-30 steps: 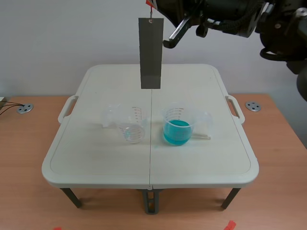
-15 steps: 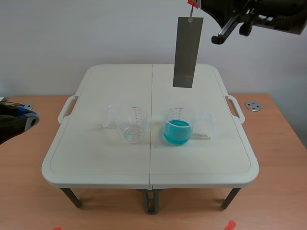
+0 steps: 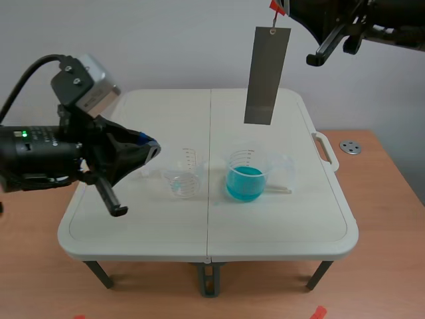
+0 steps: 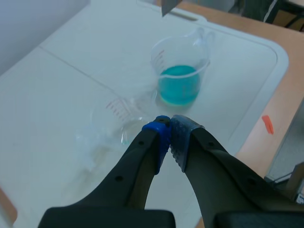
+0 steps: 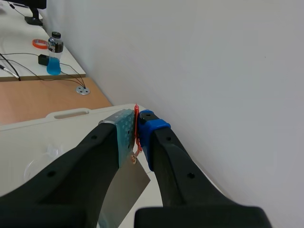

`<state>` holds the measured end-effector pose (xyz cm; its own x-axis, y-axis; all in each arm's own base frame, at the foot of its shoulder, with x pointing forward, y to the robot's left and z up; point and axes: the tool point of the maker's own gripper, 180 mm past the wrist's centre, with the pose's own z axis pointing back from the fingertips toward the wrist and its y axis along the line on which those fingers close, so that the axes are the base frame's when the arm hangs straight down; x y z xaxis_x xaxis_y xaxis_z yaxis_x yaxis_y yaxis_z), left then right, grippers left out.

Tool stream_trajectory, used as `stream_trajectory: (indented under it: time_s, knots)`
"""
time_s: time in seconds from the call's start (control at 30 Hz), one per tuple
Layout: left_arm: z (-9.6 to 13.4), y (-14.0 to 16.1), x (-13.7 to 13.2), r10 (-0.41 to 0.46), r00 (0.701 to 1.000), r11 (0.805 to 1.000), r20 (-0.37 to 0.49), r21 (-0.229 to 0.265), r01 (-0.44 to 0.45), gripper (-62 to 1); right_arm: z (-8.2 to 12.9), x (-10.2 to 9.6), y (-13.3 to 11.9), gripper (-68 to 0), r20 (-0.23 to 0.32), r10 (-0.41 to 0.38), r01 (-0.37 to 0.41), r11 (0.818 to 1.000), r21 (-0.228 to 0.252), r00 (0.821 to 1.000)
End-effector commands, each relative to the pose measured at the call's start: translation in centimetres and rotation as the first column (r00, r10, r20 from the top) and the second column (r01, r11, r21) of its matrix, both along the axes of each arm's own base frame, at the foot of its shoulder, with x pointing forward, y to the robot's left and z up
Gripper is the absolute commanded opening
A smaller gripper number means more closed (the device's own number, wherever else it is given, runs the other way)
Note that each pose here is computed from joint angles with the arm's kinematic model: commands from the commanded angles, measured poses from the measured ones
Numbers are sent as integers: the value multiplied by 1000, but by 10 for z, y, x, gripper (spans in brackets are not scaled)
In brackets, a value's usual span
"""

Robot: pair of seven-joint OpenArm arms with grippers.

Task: Hold the metal plate by the orange handle, dip it into the blue solution, take it out and point at it, then put the plate back in the beaker on the left.
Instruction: 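Point at the plate with the left hand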

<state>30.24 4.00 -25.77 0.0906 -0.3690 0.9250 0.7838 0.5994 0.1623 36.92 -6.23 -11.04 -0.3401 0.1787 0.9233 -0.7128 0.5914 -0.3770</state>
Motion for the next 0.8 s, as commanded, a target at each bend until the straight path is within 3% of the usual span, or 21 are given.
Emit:
stream_trajectory:
  time_s: [0.0,0.37,0.5,0.77]
  knots:
    - [3,-4,9,9,1000,1000,19,-15,-9,-593,20,-2,1,-662,54,12,-13,1000,19,998]
    - [-9,-50,54,1,999,1000,32,-9,0,-593,20,-2,1,-662,54,12,-13,1000,19,998]
    - [-13,-60,67,1,999,1000,35,10,-1,-593,20,-1,1,-662,52,11,-11,1000,16,999]
    - [-12,-74,85,9,999,1000,37,1,-9,-593,20,-1,1,-662,52,11,-12,1000,17,999]
